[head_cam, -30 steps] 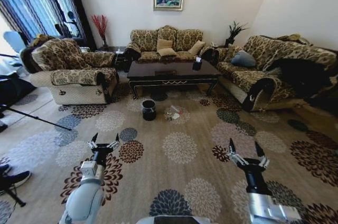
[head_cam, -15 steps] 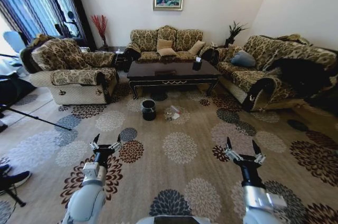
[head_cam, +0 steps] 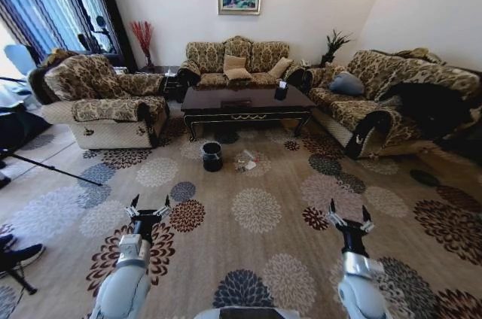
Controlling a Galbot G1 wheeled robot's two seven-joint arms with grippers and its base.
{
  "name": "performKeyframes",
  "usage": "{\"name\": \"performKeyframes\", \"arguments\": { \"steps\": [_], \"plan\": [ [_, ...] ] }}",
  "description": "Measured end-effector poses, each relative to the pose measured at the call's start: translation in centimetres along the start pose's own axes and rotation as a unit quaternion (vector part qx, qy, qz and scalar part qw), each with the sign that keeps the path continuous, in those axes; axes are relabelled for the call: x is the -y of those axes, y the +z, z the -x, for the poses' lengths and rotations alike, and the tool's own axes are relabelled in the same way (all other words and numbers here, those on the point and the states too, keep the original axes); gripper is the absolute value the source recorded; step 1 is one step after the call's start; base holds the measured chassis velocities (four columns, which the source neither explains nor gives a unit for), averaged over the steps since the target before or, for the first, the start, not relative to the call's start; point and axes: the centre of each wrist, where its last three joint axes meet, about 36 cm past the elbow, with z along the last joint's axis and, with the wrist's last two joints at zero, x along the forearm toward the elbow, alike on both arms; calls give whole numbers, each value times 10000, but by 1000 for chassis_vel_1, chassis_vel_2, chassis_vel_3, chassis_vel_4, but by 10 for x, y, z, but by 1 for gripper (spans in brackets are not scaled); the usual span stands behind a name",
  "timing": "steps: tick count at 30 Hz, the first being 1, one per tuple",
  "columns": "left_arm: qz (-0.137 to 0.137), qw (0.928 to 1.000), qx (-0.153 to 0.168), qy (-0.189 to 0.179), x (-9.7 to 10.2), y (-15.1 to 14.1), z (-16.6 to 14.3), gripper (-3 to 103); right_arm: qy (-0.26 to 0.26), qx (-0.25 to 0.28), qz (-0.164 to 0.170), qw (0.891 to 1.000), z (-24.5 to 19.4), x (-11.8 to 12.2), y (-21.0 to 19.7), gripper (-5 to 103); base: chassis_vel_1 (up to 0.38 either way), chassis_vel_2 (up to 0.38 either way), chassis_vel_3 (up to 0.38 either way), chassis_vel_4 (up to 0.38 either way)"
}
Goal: Move to the front of the table and pick up the trash from the floor, then place it into the trash bin.
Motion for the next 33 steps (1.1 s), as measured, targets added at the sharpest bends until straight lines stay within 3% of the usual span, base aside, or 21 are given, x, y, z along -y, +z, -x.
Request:
{"name": "performKeyframes", "arguments": {
  "steps": [1, 4, 6, 12, 15, 18, 20, 23, 25, 29, 33],
  "plan": [
    [0, 10000, 0, 0, 0, 0, 0, 100, 0, 0, 0, 10000, 0, 0, 0, 100, 0, 0, 0, 0],
    [-105, 9999, 26, -78, -2, -3, 4, 100, 165, -117, 439, 9988, 13, -1, -24, 100, 0, 0, 0, 0],
    [-171, 9998, 13, -96, -2, -4, 5, 100, 143, -152, 467, 9987, 13, -1, -30, 100, 0, 0, 0, 0],
    [-358, 9993, -18, -62, 4, -6, 4, 100, -805, -61, 155, 9966, -7, -6, -55, 100, 0, 0, 0, 0],
    [-394, 9992, 30, 53, 7, -6, 3, 100, -1447, -105, -255, 9891, -20, -4, -78, 100, 0, 0, 0, 0],
    [-393, 9991, 126, 108, 6, -6, 5, 100, -1799, -287, -409, 9824, -29, 1, -92, 100, 0, 0, 0, 0],
    [-411, 9989, 170, 115, 4, -6, 9, 100, -2080, -434, -181, 9770, -36, 2, -102, 100, 0, 0, 0, 0],
    [-478, 9985, 210, 185, 1, -7, 13, 100, -2196, -444, 97, 9745, -39, 0, -112, 100, 0, 0, 0, 0],
    [-487, 9982, 231, 269, -1, -6, 13, 100, -2209, -422, 98, 9743, -39, 0, -113, 100, 0, 0, 0, 0],
    [-400, 9981, 232, 403, -11, 5, 14, 100, -2026, -296, -161, 9787, -39, 1, -106, 100, 0, 0, 0, 0],
    [-424, 9979, 276, 412, -18, 5, 16, 100, -1821, -248, -188, 9828, -40, 4, -105, 100, 0, 0, 0, 0]
  ]
}}
